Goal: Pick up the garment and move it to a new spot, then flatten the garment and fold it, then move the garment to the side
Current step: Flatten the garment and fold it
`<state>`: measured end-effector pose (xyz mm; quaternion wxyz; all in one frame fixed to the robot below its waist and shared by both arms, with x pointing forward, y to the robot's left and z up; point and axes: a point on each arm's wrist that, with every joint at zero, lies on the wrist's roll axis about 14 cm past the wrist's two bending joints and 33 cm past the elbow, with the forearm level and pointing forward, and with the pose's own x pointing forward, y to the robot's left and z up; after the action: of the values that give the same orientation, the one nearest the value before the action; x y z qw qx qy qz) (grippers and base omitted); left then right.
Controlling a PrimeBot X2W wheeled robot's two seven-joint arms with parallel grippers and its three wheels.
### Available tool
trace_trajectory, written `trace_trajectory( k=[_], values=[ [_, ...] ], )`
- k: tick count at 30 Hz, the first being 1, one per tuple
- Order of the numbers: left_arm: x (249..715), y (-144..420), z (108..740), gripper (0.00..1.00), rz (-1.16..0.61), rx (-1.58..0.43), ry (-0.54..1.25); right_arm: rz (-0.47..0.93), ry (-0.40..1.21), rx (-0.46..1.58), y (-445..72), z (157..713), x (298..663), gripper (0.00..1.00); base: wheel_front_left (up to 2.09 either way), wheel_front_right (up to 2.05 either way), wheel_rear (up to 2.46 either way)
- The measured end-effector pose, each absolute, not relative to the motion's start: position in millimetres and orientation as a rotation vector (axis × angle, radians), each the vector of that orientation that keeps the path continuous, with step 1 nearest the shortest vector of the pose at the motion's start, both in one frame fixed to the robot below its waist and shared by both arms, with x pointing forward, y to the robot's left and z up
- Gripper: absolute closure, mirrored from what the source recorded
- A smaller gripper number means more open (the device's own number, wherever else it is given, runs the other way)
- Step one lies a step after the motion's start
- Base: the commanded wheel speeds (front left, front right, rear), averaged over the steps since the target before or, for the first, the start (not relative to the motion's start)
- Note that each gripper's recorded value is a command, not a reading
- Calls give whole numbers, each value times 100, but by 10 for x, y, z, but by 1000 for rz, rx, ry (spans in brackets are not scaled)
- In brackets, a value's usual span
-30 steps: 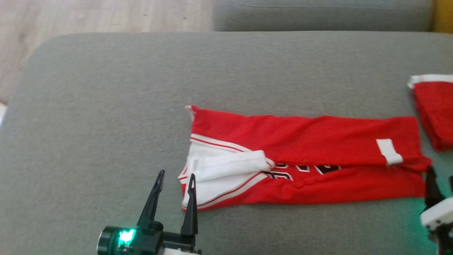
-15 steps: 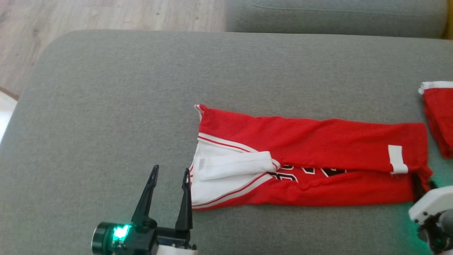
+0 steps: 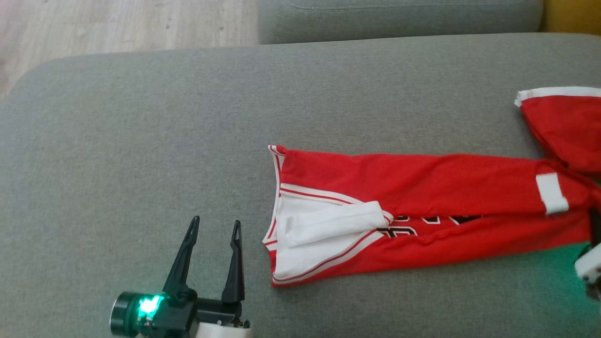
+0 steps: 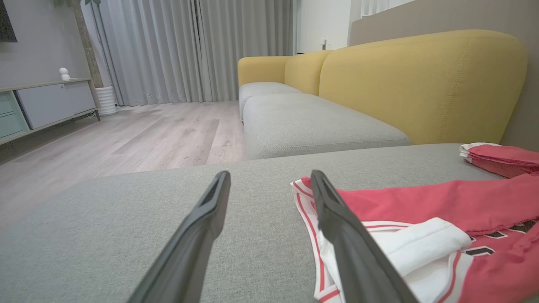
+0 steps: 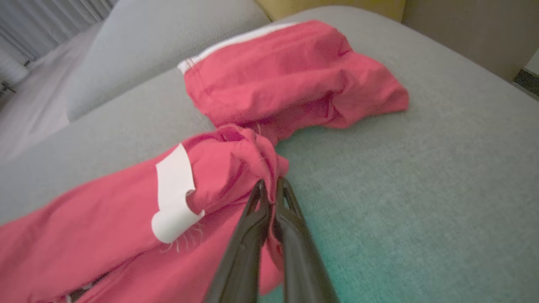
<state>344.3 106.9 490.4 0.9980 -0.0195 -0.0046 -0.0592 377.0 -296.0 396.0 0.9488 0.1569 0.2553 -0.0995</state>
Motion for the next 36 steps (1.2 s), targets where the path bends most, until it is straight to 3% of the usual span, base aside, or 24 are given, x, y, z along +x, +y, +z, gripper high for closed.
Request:
trace_trajectory(
  k=[7,12,24,33,34,35,36],
  values=[
    [3411,1042,4870,0,-137,-34,0,-32,372,464,-2421,4497,4056,100,0,0,0],
    [3370,1098,4875,0,-127,-32,-3,188,331,549,-1612,4804,4115,100,0,0,0],
    [3232,1310,4847,0,-58,-23,7,677,472,535,79,4917,3727,100,0,0,0],
    [3200,1411,4813,0,-16,-31,20,785,648,538,561,4465,3414,100,0,0,0],
    [3202,1416,4807,0,-13,-33,22,788,651,555,593,4450,3408,84,0,0,0],
    [3203,1420,4803,0,-12,-35,23,795,655,569,630,4440,3398,0,0,0,0],
    [3204,1417,4800,0,-14,-35,24,801,650,586,666,4454,3391,0,0,0,0]
  ],
)
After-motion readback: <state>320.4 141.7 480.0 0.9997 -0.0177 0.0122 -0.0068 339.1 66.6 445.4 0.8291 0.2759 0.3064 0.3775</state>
